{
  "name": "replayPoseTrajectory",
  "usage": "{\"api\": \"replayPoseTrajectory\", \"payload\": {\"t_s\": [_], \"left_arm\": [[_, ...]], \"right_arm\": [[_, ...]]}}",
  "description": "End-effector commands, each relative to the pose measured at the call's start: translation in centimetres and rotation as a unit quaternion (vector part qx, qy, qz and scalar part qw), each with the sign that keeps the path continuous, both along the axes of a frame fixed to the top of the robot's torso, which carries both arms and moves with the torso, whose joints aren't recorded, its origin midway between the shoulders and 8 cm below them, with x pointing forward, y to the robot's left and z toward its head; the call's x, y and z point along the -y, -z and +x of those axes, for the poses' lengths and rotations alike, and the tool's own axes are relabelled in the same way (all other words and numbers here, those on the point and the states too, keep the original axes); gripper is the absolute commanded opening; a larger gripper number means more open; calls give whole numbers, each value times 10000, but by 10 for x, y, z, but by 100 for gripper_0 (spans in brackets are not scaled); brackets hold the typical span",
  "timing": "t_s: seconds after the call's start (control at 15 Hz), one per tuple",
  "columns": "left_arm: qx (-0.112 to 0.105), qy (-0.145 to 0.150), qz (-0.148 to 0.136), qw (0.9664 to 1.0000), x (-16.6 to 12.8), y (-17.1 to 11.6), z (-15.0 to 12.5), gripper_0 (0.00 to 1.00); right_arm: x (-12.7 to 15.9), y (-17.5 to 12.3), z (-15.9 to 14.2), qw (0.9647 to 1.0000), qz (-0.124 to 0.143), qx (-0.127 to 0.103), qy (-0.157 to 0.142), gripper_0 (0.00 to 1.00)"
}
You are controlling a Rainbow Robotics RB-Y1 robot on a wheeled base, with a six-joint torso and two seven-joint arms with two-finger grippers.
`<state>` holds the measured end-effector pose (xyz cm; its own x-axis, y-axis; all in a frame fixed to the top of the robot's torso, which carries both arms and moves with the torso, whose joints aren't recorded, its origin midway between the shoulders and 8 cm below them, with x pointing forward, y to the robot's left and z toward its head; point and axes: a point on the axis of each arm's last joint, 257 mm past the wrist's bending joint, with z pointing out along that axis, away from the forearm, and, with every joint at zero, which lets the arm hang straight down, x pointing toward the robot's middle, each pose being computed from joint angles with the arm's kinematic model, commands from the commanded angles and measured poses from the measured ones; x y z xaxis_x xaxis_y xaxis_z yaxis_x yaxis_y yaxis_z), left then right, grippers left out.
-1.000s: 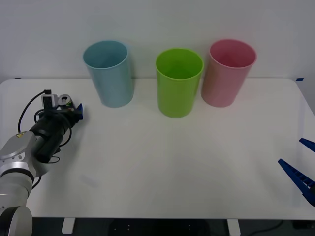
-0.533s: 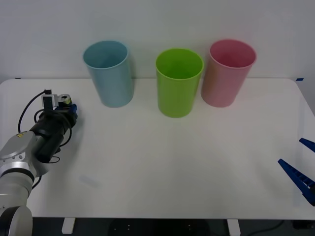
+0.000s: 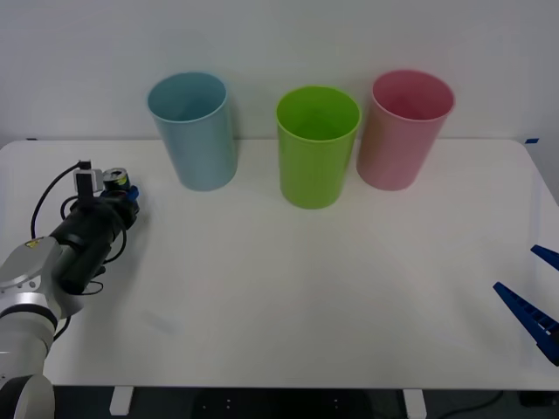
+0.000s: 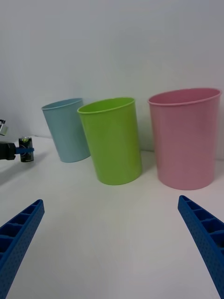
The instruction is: Grasp the object on the table and drop it into the matching bin: aluminum can to the light blue bin, PET bottle to the pink bin.
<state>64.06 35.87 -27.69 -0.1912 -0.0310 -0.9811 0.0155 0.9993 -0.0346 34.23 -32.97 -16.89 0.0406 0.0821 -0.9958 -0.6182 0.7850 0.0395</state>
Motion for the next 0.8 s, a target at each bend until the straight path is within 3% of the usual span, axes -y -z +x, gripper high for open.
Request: {"api": "replayPoseTrajectory", "payload": {"t_s": [0.07,0.47,0.8], "left_arm": [[246,93,-41,9996,-1,-13,-10,0],[818,217,-86,9964,-4,-53,-37,0],[1377,358,-239,9895,3,-103,-50,0]], "right_arm": [[0,0,0,10000,0,0,0,100],[0,0,0,10000,0,0,0,100],[0,0,0,10000,0,0,0,100]]}}
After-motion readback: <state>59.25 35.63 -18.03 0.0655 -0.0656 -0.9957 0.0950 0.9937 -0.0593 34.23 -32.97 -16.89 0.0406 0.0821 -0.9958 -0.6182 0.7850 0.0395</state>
